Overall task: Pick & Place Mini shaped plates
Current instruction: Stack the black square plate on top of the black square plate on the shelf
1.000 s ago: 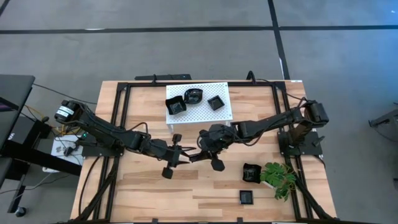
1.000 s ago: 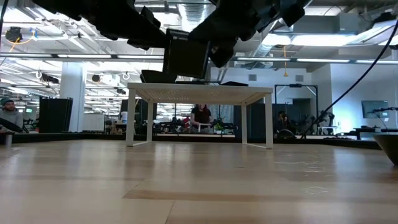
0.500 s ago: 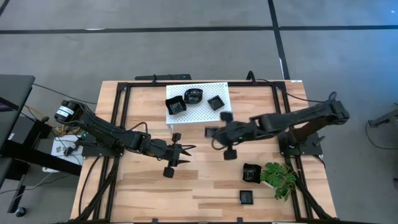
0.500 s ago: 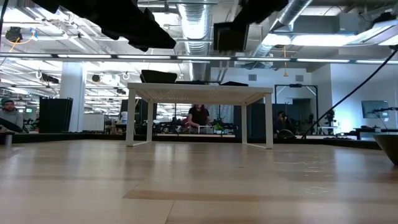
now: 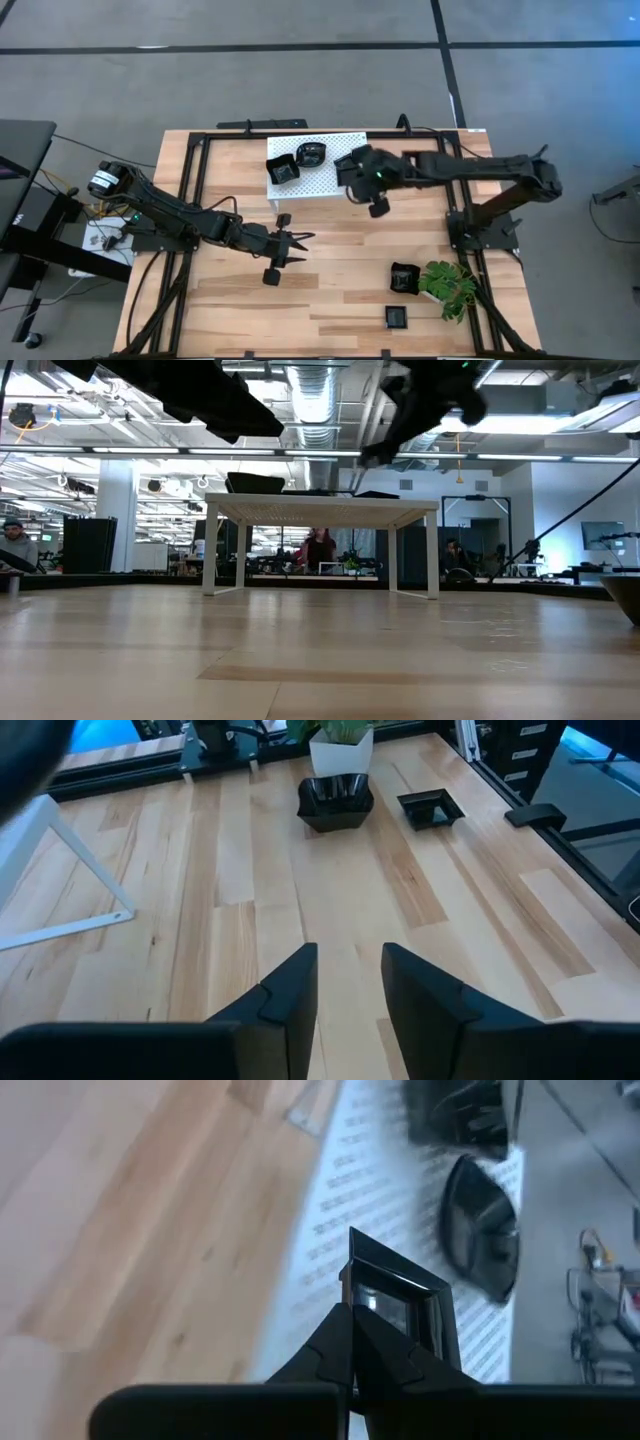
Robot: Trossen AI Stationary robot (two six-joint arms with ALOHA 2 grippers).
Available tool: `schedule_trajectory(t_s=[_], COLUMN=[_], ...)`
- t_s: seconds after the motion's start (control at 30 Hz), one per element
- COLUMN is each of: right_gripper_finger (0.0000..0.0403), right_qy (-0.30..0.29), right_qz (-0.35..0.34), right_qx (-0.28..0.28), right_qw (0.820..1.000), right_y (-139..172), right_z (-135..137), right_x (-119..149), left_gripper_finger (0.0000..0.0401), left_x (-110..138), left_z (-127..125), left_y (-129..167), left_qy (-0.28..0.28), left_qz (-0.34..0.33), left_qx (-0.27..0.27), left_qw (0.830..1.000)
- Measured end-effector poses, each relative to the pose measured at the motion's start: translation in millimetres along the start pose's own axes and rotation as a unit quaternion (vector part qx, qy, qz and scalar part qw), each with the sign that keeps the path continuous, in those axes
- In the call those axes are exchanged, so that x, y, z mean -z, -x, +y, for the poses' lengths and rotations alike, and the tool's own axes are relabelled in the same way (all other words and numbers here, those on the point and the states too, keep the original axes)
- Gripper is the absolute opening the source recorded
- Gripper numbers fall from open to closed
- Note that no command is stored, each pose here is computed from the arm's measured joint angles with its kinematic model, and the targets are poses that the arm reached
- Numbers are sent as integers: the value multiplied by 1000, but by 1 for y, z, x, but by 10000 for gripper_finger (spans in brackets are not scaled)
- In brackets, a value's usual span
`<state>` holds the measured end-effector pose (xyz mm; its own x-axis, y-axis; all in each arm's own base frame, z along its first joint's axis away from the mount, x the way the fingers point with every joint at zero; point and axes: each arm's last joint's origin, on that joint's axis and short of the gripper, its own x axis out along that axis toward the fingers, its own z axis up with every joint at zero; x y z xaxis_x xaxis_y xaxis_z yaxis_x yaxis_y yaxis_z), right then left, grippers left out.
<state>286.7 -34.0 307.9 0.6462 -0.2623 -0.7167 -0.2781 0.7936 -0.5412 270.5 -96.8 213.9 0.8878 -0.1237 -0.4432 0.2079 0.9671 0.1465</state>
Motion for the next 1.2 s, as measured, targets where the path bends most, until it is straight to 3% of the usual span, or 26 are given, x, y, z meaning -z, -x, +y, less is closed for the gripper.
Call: schedule_trajectory(t_s=[0.2, 0.4, 0.73, 1.2], right_gripper_finger=[0, 0, 11, 28], right_qy=[22, 38, 24, 21], right_qz=[22, 0, 39, 37], right_qx=[4, -5, -26, -29], right_qw=[999, 999, 999, 999], right_y=[-17, -25, -44, -48], right_z=[-24, -37, -38, -36], right_x=[21, 30, 41, 38], left_gripper_finger=[115, 111, 110, 108], left_x=[2, 5, 4, 4], left_z=[0, 0, 0, 0], left_y=[0, 0, 0, 0], left_qy=[0, 0, 19, 27], left_qz=[3, 3, -3, -4], left_qx=[0, 0, 0, 0], left_qw=[1000, 1000, 1000, 1000])
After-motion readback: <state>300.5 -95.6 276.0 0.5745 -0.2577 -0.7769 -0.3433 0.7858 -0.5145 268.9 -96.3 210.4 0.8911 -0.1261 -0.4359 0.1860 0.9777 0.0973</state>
